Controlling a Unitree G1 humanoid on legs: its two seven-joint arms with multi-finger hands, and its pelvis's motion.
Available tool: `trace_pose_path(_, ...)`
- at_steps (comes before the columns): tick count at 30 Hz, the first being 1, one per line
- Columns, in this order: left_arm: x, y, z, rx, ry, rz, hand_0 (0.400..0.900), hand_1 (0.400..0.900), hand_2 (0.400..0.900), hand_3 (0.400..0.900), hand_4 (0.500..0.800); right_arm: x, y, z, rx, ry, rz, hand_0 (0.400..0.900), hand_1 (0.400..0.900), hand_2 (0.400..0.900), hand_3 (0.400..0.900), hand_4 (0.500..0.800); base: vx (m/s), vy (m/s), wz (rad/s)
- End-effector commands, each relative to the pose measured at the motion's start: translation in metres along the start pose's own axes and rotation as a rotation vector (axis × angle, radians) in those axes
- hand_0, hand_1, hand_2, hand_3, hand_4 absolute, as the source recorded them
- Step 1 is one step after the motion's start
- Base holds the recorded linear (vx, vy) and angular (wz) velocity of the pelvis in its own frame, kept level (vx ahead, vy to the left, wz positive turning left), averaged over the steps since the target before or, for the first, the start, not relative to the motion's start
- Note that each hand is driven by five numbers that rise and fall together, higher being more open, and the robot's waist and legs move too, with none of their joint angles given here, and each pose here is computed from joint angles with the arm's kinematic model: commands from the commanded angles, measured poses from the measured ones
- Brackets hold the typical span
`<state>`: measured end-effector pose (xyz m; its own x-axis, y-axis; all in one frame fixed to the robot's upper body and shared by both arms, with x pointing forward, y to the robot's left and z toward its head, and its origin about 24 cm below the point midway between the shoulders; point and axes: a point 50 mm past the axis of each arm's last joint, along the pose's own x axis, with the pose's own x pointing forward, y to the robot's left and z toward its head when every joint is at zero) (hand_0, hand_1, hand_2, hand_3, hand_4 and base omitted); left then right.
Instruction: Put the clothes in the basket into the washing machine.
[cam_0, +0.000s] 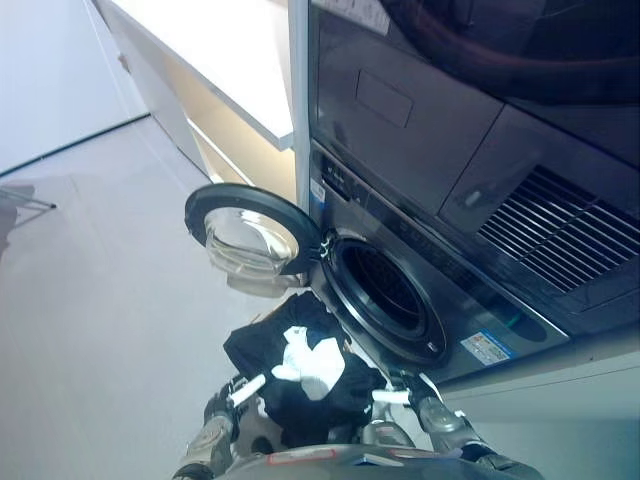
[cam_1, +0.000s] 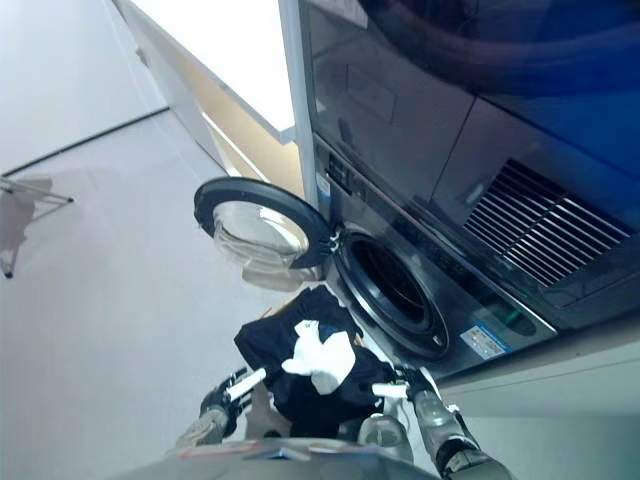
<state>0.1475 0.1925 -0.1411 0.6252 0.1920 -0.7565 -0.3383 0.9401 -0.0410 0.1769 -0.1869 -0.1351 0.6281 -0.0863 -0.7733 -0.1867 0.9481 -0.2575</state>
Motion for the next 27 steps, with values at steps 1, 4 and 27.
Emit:
trace_pose_path(1, 0.001, -0.010, 0.072, -0.018, -0.333, -0.037, 0.900, 0.900, 0.900, 0.900, 0.800, 0.005, -0.004, 0.106, -0.068, -0.373, -0.015, 0.900, 0.900, 0.900, 0.900, 0.800, -0.273, -0.009, 0.08)
trace_pose_path(4, -0.009, -0.016, 0.118, -0.049, -0.531, -0.071, 0.900, 0.900, 0.900, 0.900, 0.800, -0.007, -0.002, 0.164, -0.126, -0.581, -0.013, 0.900, 0.900, 0.900, 0.900, 0.800, -0.259, -0.035, 0.10)
trace_pose_path(27, -0.200, -0.115, 0.334, -0.196, -1.731, -0.407, 0.900, 0.900, 0.900, 0.900, 0.800, -0.106, -0.087, 0.394, -0.395, -1.029, -0.656, 0.900, 0.900, 0.900, 0.900, 0.800, -0.163, -0.014, 0.19)
